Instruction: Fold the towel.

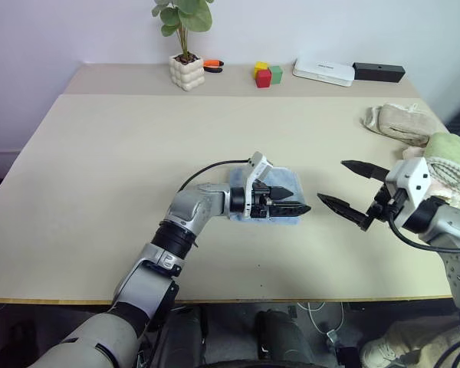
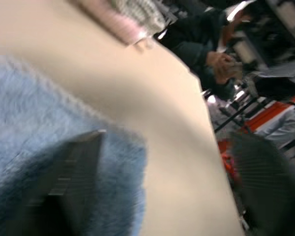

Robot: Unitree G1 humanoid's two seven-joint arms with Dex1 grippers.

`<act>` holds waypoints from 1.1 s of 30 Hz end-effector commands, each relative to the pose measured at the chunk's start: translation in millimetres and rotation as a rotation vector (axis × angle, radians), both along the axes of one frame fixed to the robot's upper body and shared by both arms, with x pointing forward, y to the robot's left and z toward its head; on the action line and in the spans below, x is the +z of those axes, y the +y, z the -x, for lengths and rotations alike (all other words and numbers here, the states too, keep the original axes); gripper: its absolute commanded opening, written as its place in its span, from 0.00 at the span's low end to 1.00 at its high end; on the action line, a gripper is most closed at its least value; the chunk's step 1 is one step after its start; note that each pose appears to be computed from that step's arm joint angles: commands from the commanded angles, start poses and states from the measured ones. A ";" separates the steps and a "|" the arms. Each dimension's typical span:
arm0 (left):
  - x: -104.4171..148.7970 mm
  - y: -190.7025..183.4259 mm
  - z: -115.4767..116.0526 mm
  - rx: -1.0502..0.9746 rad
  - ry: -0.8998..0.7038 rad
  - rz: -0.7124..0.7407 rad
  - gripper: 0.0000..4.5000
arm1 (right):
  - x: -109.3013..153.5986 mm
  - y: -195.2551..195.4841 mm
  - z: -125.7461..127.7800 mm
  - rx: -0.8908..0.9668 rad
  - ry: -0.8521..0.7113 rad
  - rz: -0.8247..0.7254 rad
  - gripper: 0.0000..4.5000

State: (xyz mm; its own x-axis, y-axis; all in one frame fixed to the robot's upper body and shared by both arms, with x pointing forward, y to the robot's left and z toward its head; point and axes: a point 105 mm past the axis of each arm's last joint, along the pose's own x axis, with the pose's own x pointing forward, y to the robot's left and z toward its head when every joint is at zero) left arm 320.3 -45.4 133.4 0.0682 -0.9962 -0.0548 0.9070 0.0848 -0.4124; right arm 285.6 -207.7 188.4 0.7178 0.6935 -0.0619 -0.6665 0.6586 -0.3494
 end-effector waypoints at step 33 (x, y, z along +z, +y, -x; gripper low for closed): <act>-28.4 47.7 -60.0 0.621 0.001 -0.042 0.00 | -81.9 86.8 -67.8 -0.537 0.121 -0.260 0.01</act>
State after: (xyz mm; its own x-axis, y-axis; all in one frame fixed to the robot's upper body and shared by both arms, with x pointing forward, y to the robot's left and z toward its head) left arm 379.4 1.8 106.3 0.6271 -0.7747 -0.0815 0.6814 0.5962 -0.4245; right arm 355.0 -119.3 110.0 0.9687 0.2468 -0.0268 -0.2481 0.9665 -0.0657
